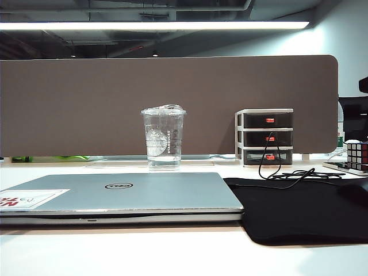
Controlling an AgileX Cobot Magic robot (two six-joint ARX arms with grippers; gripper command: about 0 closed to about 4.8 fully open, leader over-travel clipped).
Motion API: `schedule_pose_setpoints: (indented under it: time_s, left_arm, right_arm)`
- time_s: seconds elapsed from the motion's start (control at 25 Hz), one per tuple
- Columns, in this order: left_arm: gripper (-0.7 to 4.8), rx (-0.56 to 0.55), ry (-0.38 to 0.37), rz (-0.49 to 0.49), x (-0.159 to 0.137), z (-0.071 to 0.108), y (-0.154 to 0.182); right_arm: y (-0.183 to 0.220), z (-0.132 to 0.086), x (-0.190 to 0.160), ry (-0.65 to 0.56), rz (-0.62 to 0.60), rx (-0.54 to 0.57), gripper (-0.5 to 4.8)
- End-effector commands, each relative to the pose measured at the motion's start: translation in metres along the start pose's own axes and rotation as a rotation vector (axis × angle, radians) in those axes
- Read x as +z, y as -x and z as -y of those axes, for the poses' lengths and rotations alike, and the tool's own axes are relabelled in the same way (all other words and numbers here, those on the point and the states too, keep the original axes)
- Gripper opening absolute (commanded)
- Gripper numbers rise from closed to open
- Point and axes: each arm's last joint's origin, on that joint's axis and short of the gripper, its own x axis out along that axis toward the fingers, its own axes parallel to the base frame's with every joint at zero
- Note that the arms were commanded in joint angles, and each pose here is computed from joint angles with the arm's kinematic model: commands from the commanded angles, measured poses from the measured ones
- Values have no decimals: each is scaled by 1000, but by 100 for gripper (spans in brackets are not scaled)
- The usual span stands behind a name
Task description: Pick up the coffee cup and place it on the right side of the laptop.
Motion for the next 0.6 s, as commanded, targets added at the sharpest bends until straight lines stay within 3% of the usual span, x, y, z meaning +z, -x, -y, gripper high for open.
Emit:
schedule_pose_setpoints:
  time_s: [0.04,0.36,0.6]
  left_arm:
    - [26,28,-35,94,16,5,1]
    - [27,37,-30,76,32,7,-3]
    - [27,18,-77,92,43,5,-14]
  right_arm:
    - [0,0,0,5,11,4,-1]
    - [0,0,0,5,11,4,-1]
    - [0,0,0,5,11,4,-1]
